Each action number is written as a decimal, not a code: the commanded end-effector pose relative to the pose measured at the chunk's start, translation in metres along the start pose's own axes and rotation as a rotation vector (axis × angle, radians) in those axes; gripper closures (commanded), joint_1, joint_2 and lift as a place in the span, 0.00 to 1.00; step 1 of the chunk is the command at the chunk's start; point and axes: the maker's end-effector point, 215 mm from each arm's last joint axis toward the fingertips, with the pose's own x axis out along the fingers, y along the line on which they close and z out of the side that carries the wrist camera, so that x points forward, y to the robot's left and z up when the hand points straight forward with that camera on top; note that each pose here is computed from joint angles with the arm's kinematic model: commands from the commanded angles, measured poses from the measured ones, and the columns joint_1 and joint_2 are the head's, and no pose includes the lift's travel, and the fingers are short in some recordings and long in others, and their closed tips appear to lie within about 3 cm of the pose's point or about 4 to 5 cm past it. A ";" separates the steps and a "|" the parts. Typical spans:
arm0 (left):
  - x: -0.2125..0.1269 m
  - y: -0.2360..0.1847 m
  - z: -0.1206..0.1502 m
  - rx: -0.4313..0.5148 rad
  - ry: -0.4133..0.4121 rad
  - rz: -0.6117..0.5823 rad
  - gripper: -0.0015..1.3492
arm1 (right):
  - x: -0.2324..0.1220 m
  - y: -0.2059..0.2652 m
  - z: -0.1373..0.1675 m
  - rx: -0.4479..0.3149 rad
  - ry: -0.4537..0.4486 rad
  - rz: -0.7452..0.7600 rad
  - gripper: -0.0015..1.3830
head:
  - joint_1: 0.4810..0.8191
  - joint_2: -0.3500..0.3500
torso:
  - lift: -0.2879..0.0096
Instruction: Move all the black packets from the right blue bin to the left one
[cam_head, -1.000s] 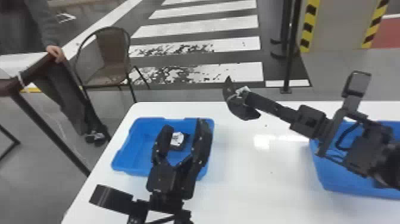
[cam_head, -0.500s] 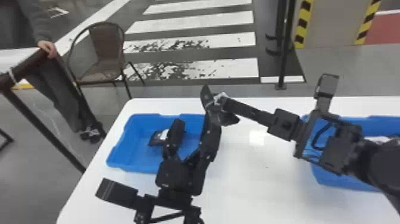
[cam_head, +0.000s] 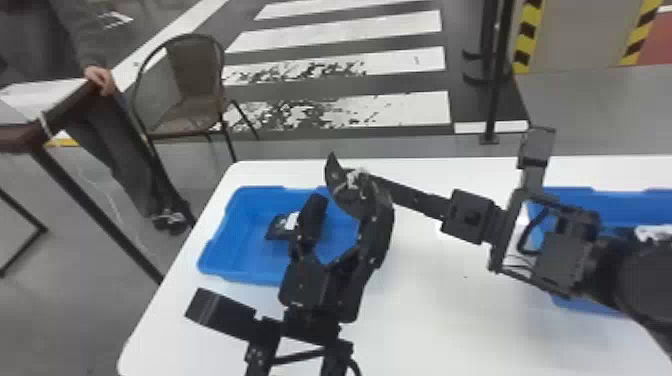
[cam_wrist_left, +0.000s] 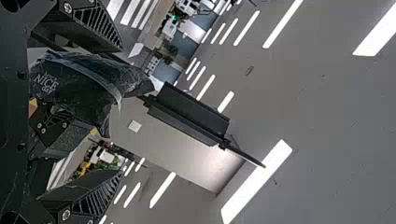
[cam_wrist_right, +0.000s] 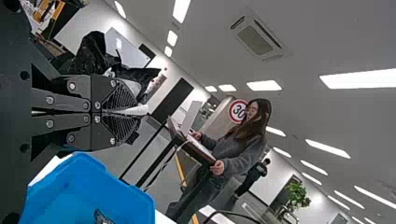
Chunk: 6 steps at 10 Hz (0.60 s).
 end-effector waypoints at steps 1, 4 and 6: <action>0.000 0.003 0.002 0.018 -0.002 0.005 0.08 | 0.003 0.004 -0.005 0.003 0.011 0.010 0.84 | 0.63 0.89 | 0.50; -0.001 0.006 -0.009 0.027 0.035 0.008 0.28 | 0.008 0.009 -0.014 0.019 0.025 0.026 0.84 | 0.63 0.92 | 0.50; -0.002 0.007 -0.010 0.032 0.041 0.021 0.64 | 0.009 0.011 -0.013 0.019 0.024 0.033 0.84 | 0.63 0.92 | 0.50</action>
